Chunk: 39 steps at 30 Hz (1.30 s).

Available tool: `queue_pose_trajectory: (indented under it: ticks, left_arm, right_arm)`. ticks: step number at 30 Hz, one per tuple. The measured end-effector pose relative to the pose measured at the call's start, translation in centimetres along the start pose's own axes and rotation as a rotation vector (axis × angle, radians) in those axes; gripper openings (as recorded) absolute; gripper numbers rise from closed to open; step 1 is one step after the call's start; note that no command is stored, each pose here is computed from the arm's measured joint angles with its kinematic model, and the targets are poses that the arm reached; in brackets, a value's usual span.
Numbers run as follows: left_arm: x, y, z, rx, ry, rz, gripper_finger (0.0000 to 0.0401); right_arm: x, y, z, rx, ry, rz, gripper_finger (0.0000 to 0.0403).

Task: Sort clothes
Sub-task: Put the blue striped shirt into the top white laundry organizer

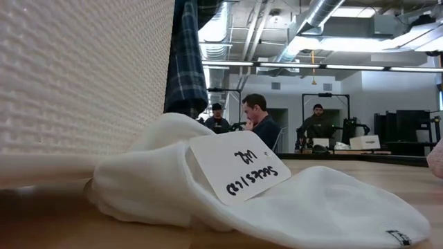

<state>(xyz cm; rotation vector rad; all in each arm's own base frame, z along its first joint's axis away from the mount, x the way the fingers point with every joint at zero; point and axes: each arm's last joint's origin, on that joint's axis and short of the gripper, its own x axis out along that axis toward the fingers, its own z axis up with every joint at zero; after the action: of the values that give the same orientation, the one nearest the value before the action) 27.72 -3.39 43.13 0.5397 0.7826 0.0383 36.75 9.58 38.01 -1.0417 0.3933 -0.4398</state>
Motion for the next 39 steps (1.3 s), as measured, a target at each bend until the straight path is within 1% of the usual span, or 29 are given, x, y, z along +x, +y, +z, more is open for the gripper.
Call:
queue_pose_trajectory:
  ticks: [1,2,5,7,11,16,18,21,25,29,32,36,39]
  left_arm:
    - [0.2,0.0,0.0,0.002,0.004,-0.002,0.0038]
    - [0.3,-0.1,0.1,0.002,0.006,-0.003,0.0038]
    - [0.3,0.0,0.1,-0.011,0.01,0.022,0.0038]
    - [0.3,0.2,0.2,-0.024,0.012,0.074,0.0054]
    - [-0.5,0.2,0.6,-0.028,-0.016,0.173,0.0124]
    - [-2.0,0.1,1.0,-0.021,-0.079,0.232,0.0217]
    - [-2.4,0.1,1.0,-0.024,-0.083,0.257,0.0246]
    - [-3.3,0.1,0.9,-0.041,-0.093,0.312,0.0276]
    - [-5.0,0.0,1.0,-0.072,-0.114,0.432,0.0288]
    - [-6.5,-0.8,1.6,-0.043,-0.157,0.5,0.029]
    - [-7.1,-1.9,2.0,0.0,-0.166,0.528,0.029]
    - [-6.1,-3.2,3.0,0.051,-0.136,0.574,0.029]
    - [-4.9,-3.8,4.0,0.076,-0.115,0.62,0.029]
  right_arm:
    - [0.1,-0.1,-0.1,0.016,0.005,-0.004,0.0026]
    - [0.1,-0.2,-0.1,0.037,0.011,-0.012,0.0017]
    - [0.3,-0.5,-0.2,0.118,0.041,-0.054,0.0015]
    - [0.3,-0.7,-0.3,0.162,0.062,-0.082,0.0008]
    - [0.2,-1.4,-0.1,0.241,0.077,-0.154,0.0003]
    - [-0.1,-2.3,0.4,0.34,0.053,-0.227,0.0001]
    - [-0.4,-2.8,0.4,0.37,0.039,-0.242,0.0001]
    - [-0.9,-3.9,0.3,0.445,0.013,-0.266,0.0001]
    - [-2.2,-6.0,0.0,0.559,-0.038,-0.284,0.0]
    - [-3.7,-8.2,-0.4,0.665,-0.117,-0.28,0.0]
    - [-4.7,-9.7,-0.7,0.743,-0.201,-0.257,0.0]
    - [-5.9,-11.2,-1.0,0.857,-0.356,-0.181,0.0]
    - [-6.1,-11.6,-1.0,0.911,-0.434,-0.127,0.0]
